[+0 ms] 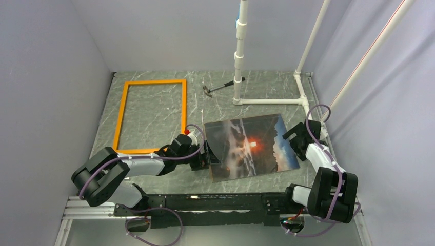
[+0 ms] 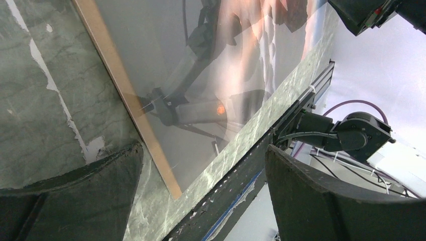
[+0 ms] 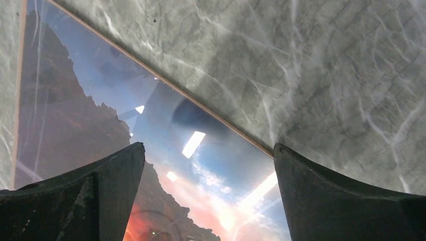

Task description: Take the photo out of the frame

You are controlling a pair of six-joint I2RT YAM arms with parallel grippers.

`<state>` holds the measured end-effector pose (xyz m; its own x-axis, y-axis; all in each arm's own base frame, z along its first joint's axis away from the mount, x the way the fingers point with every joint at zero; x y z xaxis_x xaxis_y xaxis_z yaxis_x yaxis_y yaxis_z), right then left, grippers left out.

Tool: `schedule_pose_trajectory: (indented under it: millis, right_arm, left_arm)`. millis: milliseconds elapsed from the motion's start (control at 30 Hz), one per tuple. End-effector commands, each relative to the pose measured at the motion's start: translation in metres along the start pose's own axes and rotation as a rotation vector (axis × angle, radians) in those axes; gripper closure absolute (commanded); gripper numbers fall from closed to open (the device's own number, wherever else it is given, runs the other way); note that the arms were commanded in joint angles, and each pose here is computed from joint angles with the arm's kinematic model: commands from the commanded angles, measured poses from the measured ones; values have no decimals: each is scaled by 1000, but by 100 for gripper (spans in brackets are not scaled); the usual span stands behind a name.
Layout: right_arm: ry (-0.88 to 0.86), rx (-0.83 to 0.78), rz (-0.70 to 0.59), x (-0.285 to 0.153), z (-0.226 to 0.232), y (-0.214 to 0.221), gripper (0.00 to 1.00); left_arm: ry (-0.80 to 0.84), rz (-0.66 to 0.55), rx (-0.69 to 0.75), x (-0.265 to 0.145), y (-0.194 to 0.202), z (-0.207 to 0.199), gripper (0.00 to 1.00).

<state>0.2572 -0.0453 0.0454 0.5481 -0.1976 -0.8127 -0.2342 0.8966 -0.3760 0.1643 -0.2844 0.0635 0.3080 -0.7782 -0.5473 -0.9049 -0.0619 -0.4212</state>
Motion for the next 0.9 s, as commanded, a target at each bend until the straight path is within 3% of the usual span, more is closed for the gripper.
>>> schedule_pose_trajectory:
  millis: [0,233,500,867]
  right_arm:
    - [20,-103,-60,-15,11,-15,0]
    - [36,-354,-187,-37,42,-1,0]
    - [-13,-629,-57,-28,71,62,0]
    - [-92,-628,-18,-38,89,77,0]
  left_arm:
    - [20,-36,26,0,-9,-8,8]
    - [57,-34,30,3,-13,-17,9]
    - [77,-65,34,-6,-20,-27,9]
    - [108,-93,43,-14,-30,-42,9]
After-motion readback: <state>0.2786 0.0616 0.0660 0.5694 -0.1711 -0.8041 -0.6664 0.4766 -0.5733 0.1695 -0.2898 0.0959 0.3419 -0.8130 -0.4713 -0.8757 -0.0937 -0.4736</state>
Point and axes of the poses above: each gripper's point midway between its finger pads, its own x axis out along the fingers, its own z axis along the line the jaws close on, y = z × x, the point moved 2 cm from there along -x, back along the fingers, and after that the axes turned 13 degrees about x, right-handed, at the moved point
